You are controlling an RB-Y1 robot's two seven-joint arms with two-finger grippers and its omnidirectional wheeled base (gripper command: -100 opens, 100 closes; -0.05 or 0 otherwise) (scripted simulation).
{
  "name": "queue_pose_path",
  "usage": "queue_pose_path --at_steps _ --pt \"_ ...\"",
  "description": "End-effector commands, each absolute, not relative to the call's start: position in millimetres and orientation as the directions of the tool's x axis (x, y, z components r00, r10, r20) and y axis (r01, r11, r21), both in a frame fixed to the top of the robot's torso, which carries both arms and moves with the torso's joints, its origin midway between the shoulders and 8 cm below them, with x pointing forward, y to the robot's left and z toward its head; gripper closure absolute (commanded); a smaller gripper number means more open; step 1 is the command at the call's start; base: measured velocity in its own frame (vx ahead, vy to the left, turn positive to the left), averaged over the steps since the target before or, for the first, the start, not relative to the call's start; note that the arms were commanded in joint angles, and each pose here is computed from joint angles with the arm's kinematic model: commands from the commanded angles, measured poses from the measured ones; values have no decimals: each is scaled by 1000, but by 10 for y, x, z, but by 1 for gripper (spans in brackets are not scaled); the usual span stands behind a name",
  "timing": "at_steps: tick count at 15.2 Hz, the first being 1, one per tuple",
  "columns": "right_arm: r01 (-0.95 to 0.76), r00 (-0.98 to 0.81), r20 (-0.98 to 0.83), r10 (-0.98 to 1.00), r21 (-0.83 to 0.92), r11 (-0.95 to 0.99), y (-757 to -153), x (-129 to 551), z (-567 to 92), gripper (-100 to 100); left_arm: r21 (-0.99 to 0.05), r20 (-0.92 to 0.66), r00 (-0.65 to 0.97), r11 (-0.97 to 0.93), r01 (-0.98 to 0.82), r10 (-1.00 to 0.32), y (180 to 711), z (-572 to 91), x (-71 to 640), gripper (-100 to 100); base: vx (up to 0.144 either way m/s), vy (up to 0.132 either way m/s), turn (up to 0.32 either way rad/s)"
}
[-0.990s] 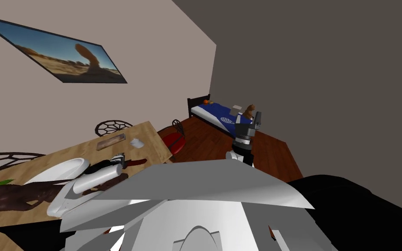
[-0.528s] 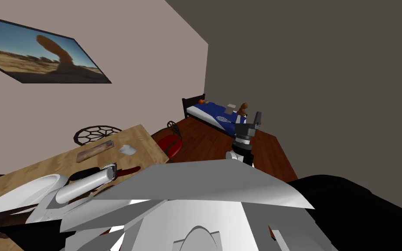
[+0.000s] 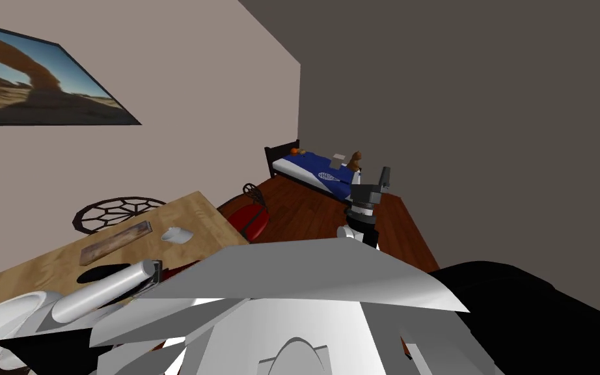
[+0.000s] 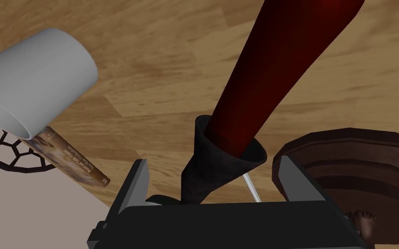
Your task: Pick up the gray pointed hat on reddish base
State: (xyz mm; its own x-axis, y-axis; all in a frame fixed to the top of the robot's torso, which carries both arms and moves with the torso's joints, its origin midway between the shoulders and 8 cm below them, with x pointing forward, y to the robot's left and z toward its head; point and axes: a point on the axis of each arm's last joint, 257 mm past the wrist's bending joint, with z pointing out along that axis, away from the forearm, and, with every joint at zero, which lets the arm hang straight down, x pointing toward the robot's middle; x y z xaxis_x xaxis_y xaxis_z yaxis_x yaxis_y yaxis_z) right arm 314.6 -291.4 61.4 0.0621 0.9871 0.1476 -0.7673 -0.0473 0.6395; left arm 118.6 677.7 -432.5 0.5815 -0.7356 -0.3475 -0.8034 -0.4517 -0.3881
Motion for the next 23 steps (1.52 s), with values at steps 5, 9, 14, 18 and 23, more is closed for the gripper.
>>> queue_pose_path --at_steps 5,9,14,18,23 --pt "-767 62 148 987 640 -47 -2915 3146 614 0 -282 -320 633 -567 -774 -705 6735 -4476 732 -100 27 32 -131" --pt "-767 62 148 987 640 -47 -2915 3146 614 0 -205 -297 672 -643 -738 -678 6660 -4572 409 -100 18 39 -120" --pt "-767 62 147 987 640 -47 -2915 3146 613 0 -183 -290 683 -661 -728 -671 6603 -4690 328 -100 16 48 -72" --pt "-767 62 148 987 640 -47 -2915 3146 613 0 -185 -291 679 -657 -731 -673 6557 -4813 349 -100 -3 43 22" --pt "-767 62 148 987 640 -47 -2915 3146 614 0 -183 -293 679 -657 -731 -673 6566 -4788 343 100 -1 6 0"
